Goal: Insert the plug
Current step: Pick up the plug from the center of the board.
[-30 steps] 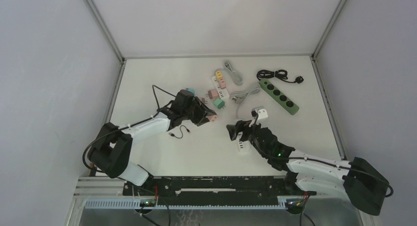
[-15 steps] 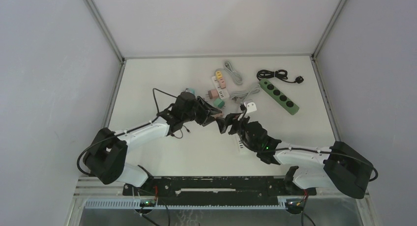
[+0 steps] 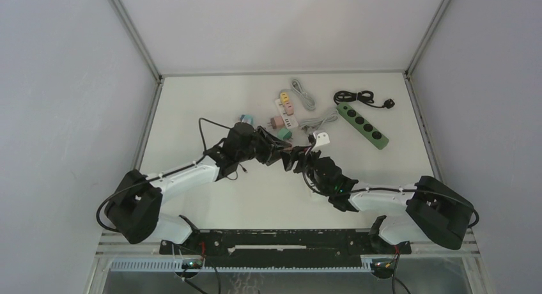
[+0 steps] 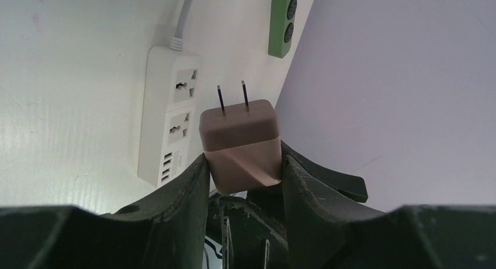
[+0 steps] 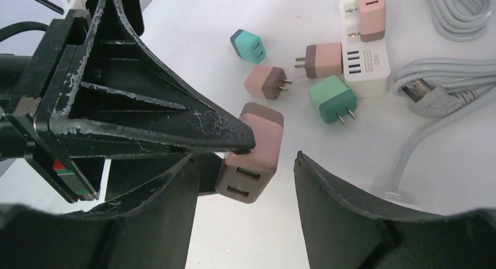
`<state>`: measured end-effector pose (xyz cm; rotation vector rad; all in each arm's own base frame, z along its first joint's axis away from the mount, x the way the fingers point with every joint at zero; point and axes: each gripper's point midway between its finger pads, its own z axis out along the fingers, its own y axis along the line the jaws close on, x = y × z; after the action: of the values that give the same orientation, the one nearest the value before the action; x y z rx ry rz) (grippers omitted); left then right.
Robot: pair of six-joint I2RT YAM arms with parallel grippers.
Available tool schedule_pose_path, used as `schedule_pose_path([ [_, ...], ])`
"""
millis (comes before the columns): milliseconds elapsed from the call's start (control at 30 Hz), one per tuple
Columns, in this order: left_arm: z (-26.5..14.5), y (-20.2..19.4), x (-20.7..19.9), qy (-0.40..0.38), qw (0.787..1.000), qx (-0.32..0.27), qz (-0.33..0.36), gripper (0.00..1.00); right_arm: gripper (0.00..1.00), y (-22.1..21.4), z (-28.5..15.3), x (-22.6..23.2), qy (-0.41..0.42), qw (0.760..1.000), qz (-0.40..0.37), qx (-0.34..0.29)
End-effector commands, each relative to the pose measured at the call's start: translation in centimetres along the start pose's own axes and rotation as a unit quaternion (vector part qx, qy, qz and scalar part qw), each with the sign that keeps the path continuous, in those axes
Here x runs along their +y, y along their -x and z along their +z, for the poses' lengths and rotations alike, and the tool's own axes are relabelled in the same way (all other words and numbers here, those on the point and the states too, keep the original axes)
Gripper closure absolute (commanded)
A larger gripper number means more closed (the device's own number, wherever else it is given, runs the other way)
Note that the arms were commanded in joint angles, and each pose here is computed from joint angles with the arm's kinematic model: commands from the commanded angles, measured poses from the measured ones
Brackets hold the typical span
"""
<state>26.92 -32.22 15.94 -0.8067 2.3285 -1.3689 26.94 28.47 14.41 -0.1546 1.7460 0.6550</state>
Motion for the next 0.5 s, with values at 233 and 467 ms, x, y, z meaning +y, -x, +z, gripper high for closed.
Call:
schedule_pose_path([
  [233, -0.77, -1.17, -2.22, -0.05, 0.999, 0.01, -0.01, 0.63, 0.47, 3.89, 1.14, 1.94, 0.013, 0.998, 0.014, -0.058],
  [467, -0.96, -1.13, -2.41, -0.062, 0.998, 0.004, -0.018, 0.63, 0.54, 3.6, 1.13, 2.05, 0.016, 0.998, 0.016, -0.052],
])
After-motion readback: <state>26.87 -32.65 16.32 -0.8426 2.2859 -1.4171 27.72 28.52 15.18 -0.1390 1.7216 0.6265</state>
